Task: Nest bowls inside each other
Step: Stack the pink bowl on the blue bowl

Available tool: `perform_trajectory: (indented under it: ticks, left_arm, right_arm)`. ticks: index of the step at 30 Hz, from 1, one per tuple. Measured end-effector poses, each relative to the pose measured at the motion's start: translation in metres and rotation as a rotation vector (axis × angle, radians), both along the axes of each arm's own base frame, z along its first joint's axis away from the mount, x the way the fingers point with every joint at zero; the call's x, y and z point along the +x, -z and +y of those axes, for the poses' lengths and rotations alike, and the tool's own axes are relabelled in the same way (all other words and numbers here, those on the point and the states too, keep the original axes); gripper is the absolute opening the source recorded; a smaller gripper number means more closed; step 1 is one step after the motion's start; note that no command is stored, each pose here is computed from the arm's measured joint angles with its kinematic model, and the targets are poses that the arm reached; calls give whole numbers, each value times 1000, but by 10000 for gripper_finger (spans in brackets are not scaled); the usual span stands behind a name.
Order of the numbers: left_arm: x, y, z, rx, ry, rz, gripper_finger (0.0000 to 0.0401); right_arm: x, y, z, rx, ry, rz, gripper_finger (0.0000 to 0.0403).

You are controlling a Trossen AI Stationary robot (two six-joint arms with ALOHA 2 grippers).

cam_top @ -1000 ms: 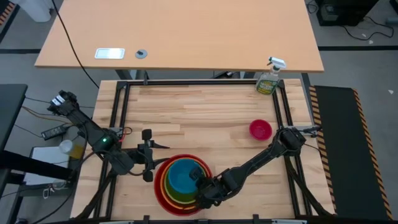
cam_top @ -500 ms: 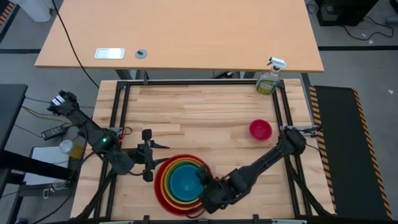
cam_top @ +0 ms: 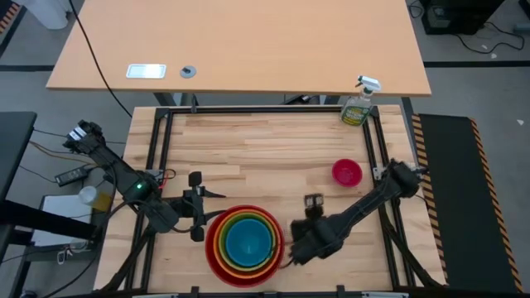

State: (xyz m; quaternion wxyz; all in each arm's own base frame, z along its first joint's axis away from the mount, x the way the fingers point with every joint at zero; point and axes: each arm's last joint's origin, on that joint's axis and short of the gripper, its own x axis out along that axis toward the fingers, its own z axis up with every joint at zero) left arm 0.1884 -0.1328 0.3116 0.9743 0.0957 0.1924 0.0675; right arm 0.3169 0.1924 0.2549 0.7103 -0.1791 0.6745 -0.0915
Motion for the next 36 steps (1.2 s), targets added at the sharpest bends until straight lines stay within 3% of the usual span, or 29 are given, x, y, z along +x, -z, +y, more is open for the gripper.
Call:
perform_trajectory:
  ticks: [9, 16, 22, 26, 30, 36]
  left_arm:
    - [0, 0, 0, -1, -1, 2, 188]
    - [0, 0, 0, 0, -1, 3, 188]
    - [-1, 1, 0, -7, -6, 9, 188]
    - [-1, 2, 0, -6, -6, 13, 188]
    - [-1, 2, 0, -6, -6, 12, 188]
    - [-1, 2, 0, -8, -9, 17, 188]
  right_arm:
    - [-68, 17, -76, -135, 325, -47, 152]
    - [-103, 46, -123, -68, 526, 2, 189]
    - [-112, 73, -142, 24, 547, 55, 256]
    - [-116, 85, -149, 6, 518, 90, 276]
    - [-117, 98, -154, -3, 508, 104, 255]
    - [-112, 112, -153, 30, 481, 89, 158]
